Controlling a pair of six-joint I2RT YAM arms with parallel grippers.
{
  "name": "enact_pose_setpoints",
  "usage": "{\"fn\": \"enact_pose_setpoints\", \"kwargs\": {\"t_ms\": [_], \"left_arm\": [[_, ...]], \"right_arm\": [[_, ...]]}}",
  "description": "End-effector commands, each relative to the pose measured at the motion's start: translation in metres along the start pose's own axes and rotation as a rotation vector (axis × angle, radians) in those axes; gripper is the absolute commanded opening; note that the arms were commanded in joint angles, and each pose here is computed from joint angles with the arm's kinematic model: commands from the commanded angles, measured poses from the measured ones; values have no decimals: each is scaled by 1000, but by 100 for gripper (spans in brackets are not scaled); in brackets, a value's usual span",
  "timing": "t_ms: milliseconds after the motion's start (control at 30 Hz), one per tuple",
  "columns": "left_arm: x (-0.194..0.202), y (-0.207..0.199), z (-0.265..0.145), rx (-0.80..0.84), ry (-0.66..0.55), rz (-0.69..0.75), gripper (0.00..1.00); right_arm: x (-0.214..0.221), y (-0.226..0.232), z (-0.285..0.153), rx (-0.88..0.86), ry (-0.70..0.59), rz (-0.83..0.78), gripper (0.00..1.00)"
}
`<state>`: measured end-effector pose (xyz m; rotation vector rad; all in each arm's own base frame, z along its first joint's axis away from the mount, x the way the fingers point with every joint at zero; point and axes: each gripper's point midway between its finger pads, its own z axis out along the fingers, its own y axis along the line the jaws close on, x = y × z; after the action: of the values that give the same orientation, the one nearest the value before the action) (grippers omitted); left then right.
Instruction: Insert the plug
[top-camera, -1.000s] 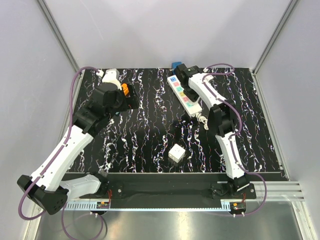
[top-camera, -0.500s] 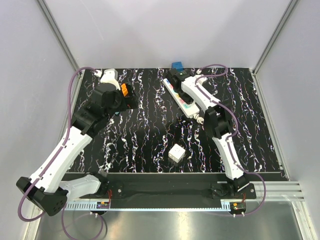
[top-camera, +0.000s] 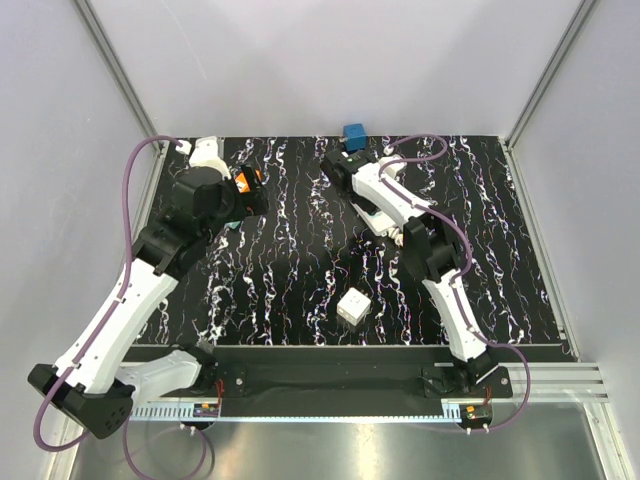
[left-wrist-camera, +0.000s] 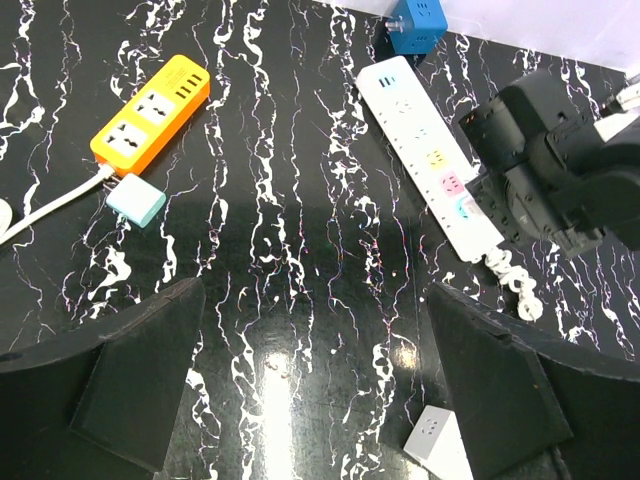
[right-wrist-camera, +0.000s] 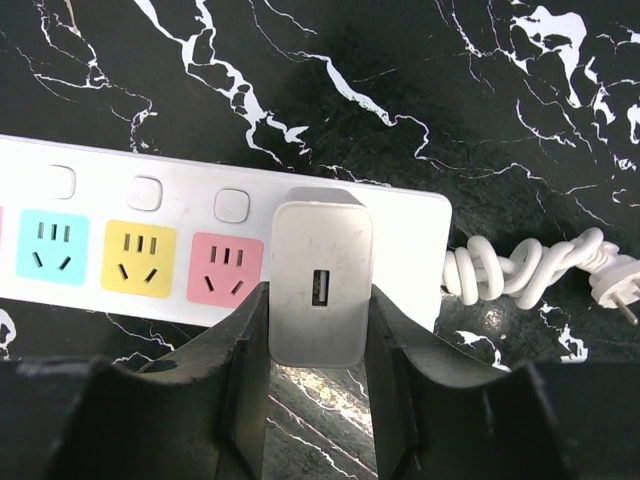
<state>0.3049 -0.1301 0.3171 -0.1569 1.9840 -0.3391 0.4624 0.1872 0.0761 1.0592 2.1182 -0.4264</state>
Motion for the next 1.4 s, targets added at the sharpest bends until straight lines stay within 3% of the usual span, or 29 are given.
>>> {"fn": "enact_pose_setpoints", "kwargs": {"t_ms": [0,200,700,1367], "left_arm": [[-19,0,-5,0,-79,-29,99],[-18,1,-3,-4,-76,-27,99],[-15,1,1,-9,-65,-23,99],[-17,5,2,-21,-71,-22,99]], "right_arm": [[58,-54,26,184,123,-161,0],[74,-62,39,181,179,-160,0],[68,-54,61,37,374,-182,0],[71,-78,78,165,255,-360,0]]}}
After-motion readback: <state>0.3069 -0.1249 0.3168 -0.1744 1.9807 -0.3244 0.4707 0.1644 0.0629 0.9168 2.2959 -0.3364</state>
